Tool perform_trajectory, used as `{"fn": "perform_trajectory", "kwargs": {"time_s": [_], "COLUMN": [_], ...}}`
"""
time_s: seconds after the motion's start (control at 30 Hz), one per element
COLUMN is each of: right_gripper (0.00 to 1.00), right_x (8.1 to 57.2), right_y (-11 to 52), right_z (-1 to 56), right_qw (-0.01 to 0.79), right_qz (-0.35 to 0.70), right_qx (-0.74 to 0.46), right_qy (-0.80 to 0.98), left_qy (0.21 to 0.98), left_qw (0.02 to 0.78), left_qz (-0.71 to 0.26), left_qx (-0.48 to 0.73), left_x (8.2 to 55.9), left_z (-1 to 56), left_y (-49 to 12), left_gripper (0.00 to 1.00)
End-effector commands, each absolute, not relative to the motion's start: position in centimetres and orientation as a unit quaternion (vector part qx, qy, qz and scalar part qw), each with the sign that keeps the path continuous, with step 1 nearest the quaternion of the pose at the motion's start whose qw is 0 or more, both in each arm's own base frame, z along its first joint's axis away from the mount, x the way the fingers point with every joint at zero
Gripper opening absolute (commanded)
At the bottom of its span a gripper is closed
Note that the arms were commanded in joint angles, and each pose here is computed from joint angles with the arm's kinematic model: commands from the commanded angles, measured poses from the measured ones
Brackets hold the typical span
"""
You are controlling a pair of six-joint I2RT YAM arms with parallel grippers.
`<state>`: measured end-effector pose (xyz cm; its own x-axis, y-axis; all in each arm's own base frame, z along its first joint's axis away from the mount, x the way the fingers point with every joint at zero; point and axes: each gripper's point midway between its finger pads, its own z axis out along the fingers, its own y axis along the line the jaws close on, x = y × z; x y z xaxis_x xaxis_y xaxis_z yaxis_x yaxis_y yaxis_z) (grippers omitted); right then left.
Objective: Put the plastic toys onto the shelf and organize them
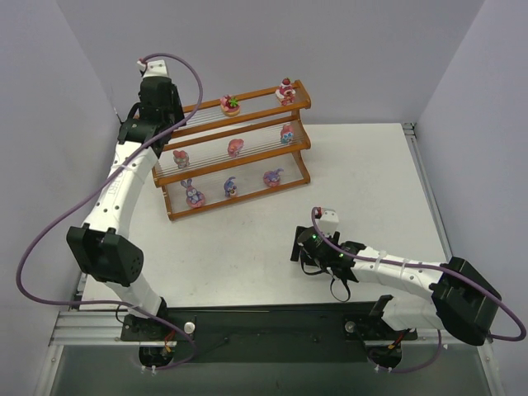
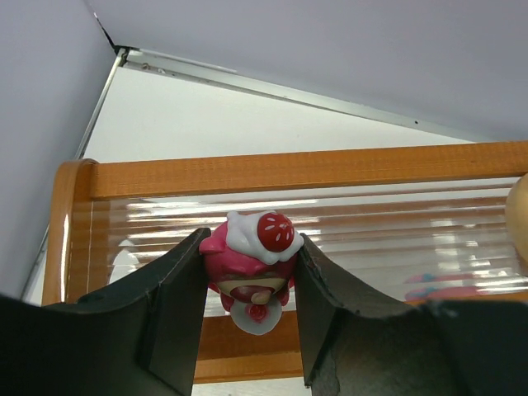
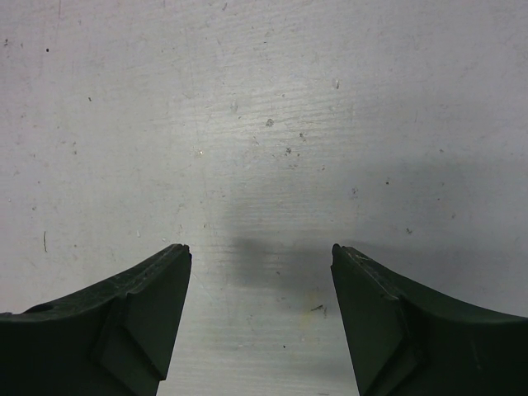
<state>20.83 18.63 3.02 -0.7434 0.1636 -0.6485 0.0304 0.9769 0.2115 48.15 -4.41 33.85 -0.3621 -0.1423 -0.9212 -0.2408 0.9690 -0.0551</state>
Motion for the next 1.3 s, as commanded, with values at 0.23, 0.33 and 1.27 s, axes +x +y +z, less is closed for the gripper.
{"fn": "perform_trajectory", "kwargs": {"time_s": [0.23, 0.33, 1.27], "right_gripper": [0.69, 0.69, 0.69], "right_x": [21.2, 21.3, 21.0], "right_y": [18.8, 18.9, 18.3], "right_z": [3.7, 3.7, 3.0], "right_qw": [0.365, 0.363, 0.358], "right_qz": [0.093, 0.092, 0.077], "right_qx": [0.058, 0.058, 0.057], "right_qy": [0.925, 0.926, 0.929], "left_qy": [0.83, 0.833, 0.839], "left_qw": [0.537, 0.529, 0.52], "left_qz": [0.056, 0.071, 0.058], "left_qx": [-0.14, -0.144, -0.15], "left_x": [49.0, 48.9, 48.5], "left_z": [31.7, 31.2, 31.0], "left_y": [-3.7, -3.1, -2.9], "left_gripper": [0.0, 0.0, 0.69]}}
